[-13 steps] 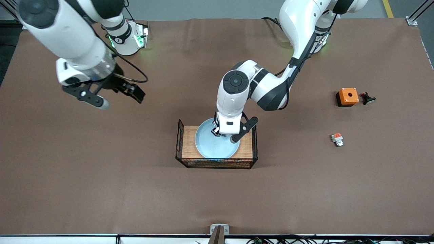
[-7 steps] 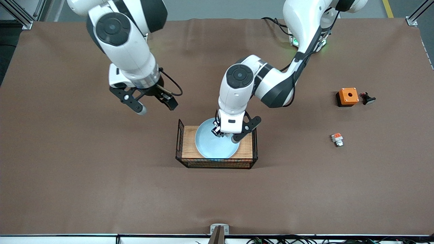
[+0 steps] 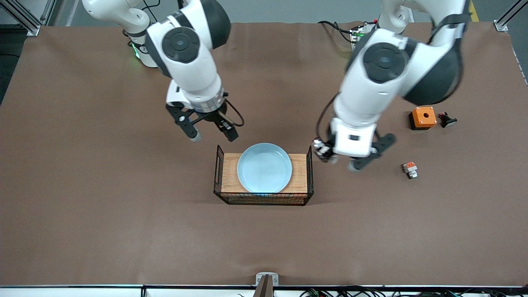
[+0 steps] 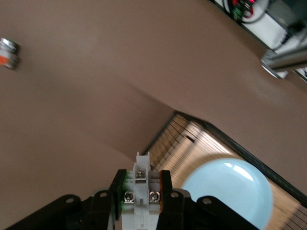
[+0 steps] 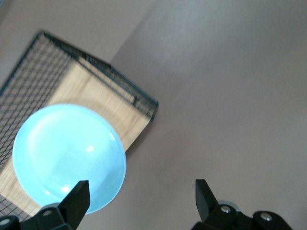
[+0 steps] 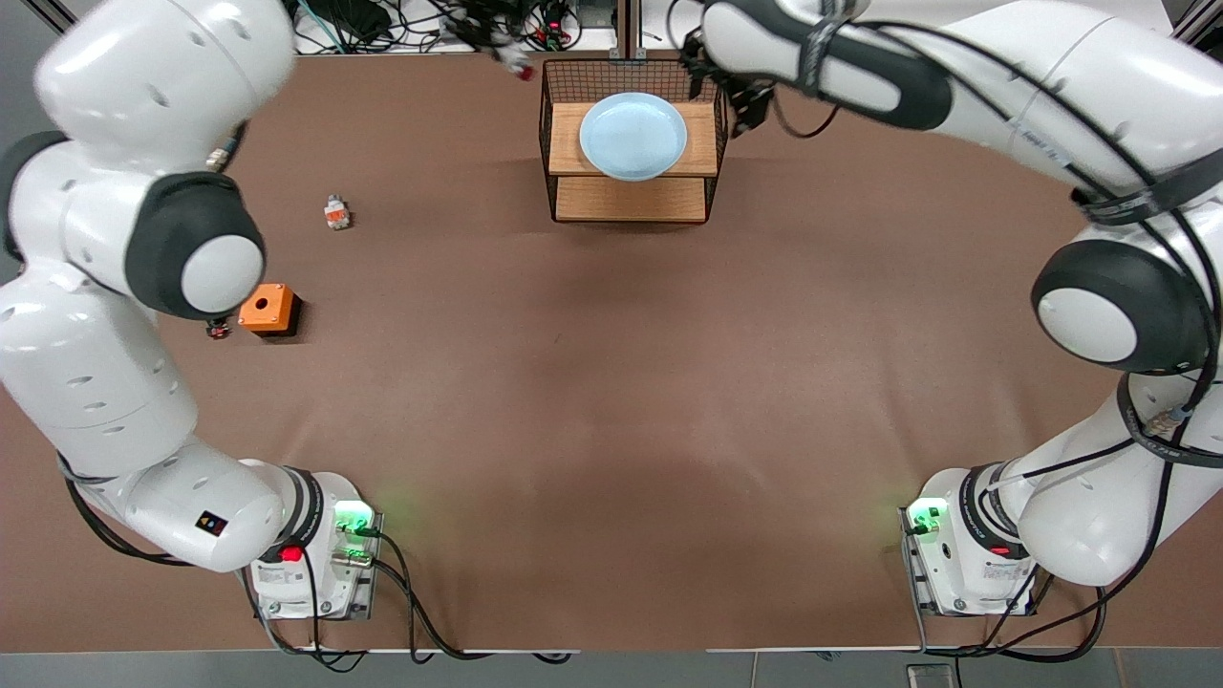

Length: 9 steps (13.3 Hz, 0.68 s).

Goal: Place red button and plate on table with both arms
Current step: 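Lift the button with the left gripper while the right gripper reaches the plate, then lower the button with the left gripper while the right gripper grips the plate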

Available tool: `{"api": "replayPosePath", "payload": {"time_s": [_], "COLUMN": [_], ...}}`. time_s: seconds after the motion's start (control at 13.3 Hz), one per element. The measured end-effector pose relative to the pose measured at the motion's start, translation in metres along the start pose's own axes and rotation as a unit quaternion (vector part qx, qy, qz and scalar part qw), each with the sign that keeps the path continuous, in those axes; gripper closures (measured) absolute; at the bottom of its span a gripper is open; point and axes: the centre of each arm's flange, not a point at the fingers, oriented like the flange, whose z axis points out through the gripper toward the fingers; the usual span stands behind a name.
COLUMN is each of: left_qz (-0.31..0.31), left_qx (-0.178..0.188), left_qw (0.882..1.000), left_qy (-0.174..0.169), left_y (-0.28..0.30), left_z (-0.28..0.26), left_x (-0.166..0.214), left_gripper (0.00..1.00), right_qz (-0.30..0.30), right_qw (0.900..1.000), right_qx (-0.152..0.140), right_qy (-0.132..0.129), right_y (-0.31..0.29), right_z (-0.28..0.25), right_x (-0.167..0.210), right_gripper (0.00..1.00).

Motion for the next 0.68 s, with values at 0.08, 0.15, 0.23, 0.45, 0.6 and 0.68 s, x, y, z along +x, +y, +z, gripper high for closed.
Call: {"api": "replayPosePath", "payload": {"time_s": [0.08,0.15,0.23,0.45,0.6,0.68], "left_qz": [0.01,0.023,0.034,0.066,0.088,0.1], "left_qx": [0.011,0.021,0.031,0.057,0.063,0.061], "left_qw": [1.0,0.999,0.999,0.995,0.992,0.991], "left_qy": [-0.004,-0.01,-0.017,-0.048,-0.068,-0.071], "left_y": [-0.022,-0.045,-0.069,-0.149,-0.208,-0.239], "left_z": [0.002,0.01,0.021,0.065,0.102,0.123], "left_x": [0.027,0.054,0.082,0.156,0.198,0.216], "left_gripper": [0.67,0.67,0.67,0.67,0.67,0.67], "right_qz": [0.021,0.04,0.057,0.107,0.151,0.164], "right_qw": [1.0,0.999,0.998,0.994,0.988,0.986], "right_qx": [0.006,0.01,0.013,0.012,0.019,0.02], "right_qy": [0.0,0.001,0.001,0.004,0.003,0.003], "right_y": [-0.004,-0.008,-0.011,-0.017,-0.021,-0.022], "right_z": [0.013,0.027,0.04,0.074,0.09,0.098], "right_x": [-0.017,-0.032,-0.043,-0.06,-0.066,-0.068], "right_gripper": [0.03,0.03,0.03,0.03,0.03,0.03]}}
